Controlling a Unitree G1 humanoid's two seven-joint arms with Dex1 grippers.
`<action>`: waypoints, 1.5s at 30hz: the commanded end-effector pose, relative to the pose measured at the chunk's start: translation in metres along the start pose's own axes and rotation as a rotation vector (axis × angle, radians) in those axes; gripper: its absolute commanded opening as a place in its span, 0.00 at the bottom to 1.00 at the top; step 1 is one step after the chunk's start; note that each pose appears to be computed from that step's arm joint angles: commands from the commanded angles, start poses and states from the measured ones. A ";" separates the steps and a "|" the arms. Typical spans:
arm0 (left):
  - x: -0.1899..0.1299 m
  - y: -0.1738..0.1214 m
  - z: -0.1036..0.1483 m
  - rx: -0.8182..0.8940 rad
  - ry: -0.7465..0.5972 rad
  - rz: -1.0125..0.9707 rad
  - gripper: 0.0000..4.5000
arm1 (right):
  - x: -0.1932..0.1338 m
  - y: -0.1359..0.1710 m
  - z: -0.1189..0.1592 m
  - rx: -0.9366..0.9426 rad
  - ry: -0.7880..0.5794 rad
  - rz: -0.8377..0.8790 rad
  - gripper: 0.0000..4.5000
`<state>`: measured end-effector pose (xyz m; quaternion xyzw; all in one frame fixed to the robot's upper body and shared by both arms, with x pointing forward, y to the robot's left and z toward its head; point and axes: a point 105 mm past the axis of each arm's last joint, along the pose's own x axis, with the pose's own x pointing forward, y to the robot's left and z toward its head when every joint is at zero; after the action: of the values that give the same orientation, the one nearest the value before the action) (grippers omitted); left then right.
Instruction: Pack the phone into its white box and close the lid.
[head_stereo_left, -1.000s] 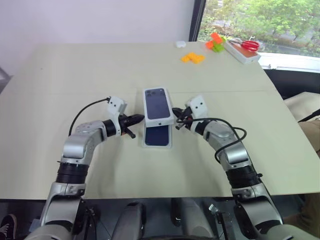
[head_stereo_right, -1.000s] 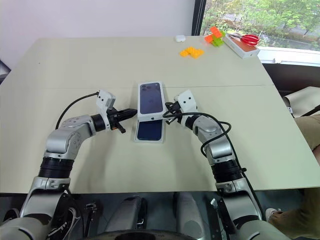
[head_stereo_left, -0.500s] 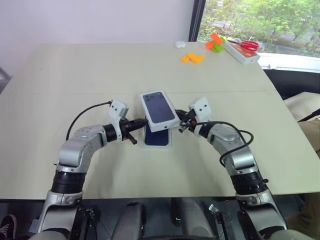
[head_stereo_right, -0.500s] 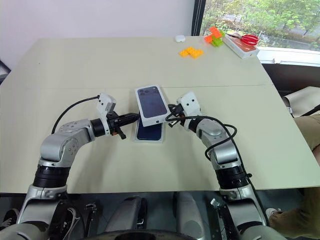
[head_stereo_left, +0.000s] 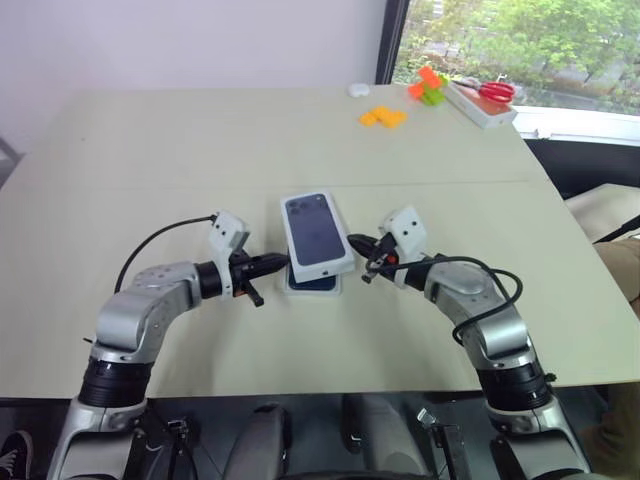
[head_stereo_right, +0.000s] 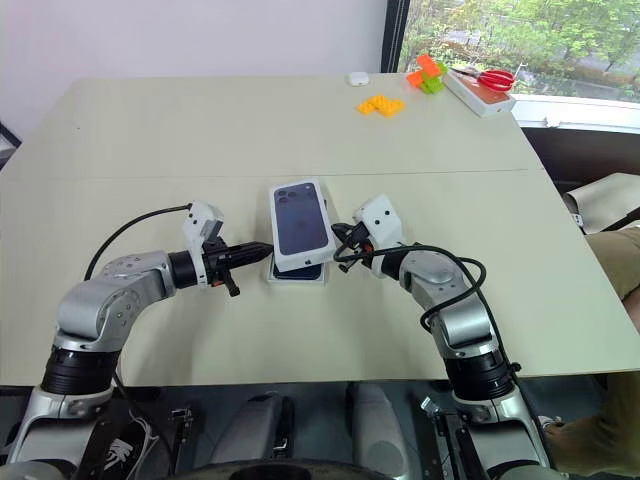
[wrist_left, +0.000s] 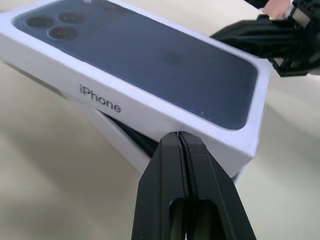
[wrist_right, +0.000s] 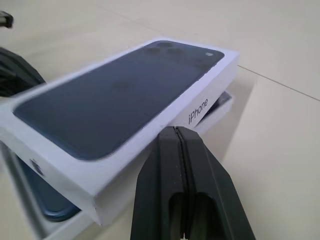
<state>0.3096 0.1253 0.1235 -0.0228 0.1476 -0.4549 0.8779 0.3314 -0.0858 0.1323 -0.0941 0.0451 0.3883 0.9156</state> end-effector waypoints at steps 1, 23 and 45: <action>-0.007 -0.001 0.007 0.024 -0.022 -0.007 0.01 | -0.004 0.008 0.013 -0.024 -0.035 0.037 0.00; 0.007 0.002 0.007 0.034 -0.040 -0.006 0.01 | -0.009 0.006 0.002 -0.057 0.005 0.026 0.00; 0.010 -0.008 0.003 0.040 -0.030 -0.037 0.01 | -0.015 0.030 -0.003 -0.059 0.020 0.155 0.00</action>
<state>0.3147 0.1227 0.1137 -0.0254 0.1505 -0.4504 0.8797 0.3123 -0.0943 0.1114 -0.1276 0.0862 0.4132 0.8975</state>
